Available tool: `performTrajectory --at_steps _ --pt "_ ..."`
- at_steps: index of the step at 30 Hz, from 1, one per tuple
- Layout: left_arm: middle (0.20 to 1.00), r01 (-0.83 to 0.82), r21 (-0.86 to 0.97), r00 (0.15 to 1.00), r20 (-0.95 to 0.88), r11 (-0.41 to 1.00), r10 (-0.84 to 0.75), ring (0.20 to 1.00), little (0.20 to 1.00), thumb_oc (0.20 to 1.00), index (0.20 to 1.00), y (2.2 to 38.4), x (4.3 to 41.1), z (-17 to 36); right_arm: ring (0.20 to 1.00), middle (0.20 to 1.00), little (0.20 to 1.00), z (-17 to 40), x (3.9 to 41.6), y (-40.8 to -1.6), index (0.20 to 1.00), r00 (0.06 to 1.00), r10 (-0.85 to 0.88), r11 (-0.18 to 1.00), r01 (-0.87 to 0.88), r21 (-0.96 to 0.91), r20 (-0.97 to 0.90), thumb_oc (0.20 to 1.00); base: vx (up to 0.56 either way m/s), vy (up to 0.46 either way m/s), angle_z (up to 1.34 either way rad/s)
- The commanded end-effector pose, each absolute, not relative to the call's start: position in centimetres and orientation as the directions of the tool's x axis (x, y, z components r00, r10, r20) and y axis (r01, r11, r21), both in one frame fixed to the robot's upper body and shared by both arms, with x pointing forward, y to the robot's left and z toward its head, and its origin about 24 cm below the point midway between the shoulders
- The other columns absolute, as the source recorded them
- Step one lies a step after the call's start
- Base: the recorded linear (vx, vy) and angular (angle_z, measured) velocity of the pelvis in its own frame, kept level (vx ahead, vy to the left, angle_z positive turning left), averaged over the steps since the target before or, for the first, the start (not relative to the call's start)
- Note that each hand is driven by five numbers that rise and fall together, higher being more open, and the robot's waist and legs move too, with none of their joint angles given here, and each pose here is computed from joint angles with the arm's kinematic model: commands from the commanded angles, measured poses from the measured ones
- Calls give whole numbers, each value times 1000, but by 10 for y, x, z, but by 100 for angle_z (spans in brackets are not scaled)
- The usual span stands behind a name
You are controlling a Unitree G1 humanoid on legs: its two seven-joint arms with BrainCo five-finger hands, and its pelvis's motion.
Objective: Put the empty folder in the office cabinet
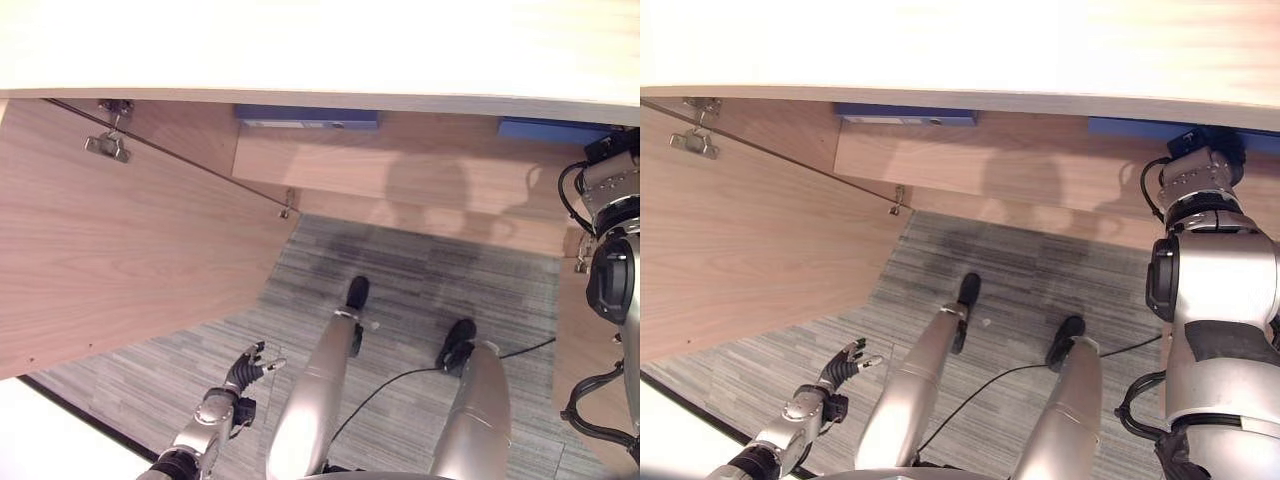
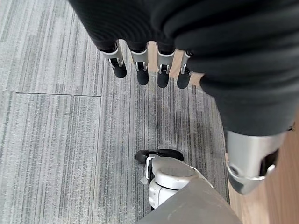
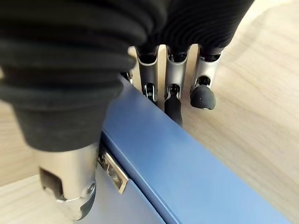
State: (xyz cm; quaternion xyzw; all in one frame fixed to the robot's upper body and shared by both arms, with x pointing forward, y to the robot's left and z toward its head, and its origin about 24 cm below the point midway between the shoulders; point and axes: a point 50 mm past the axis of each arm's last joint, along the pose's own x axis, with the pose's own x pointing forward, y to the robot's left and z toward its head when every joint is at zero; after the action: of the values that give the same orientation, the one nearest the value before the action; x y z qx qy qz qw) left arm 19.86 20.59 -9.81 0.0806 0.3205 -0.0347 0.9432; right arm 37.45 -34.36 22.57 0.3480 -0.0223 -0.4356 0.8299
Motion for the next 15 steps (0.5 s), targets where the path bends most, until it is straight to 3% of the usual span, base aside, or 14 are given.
performTrajectory --at_steps 1,7,10,15 --pt "1000 65 162 798 -601 985 46 1000 1000 1000 1000 215 211 -95 1000 1000 1000 170 366 -341 1000 545 -690 276 807 522 -477 1000 0 0 0" --pt "1000 55 162 800 -597 985 54 1000 1000 1000 1000 218 214 -94 1000 1000 1000 190 370 -341 1000 576 -705 356 792 496 -413 1000 0 0 0" --pt "1000 41 164 805 -589 986 65 1000 1000 1000 1000 224 217 -90 1000 1000 1000 229 375 -342 1000 628 -727 449 741 500 -278 1000 0 0 0" --pt "1000 51 160 804 -592 986 55 1000 1000 1000 1000 229 213 -90 1000 1000 1000 295 365 -358 1000 628 -776 534 703 470 -58 1000 0 0 0"
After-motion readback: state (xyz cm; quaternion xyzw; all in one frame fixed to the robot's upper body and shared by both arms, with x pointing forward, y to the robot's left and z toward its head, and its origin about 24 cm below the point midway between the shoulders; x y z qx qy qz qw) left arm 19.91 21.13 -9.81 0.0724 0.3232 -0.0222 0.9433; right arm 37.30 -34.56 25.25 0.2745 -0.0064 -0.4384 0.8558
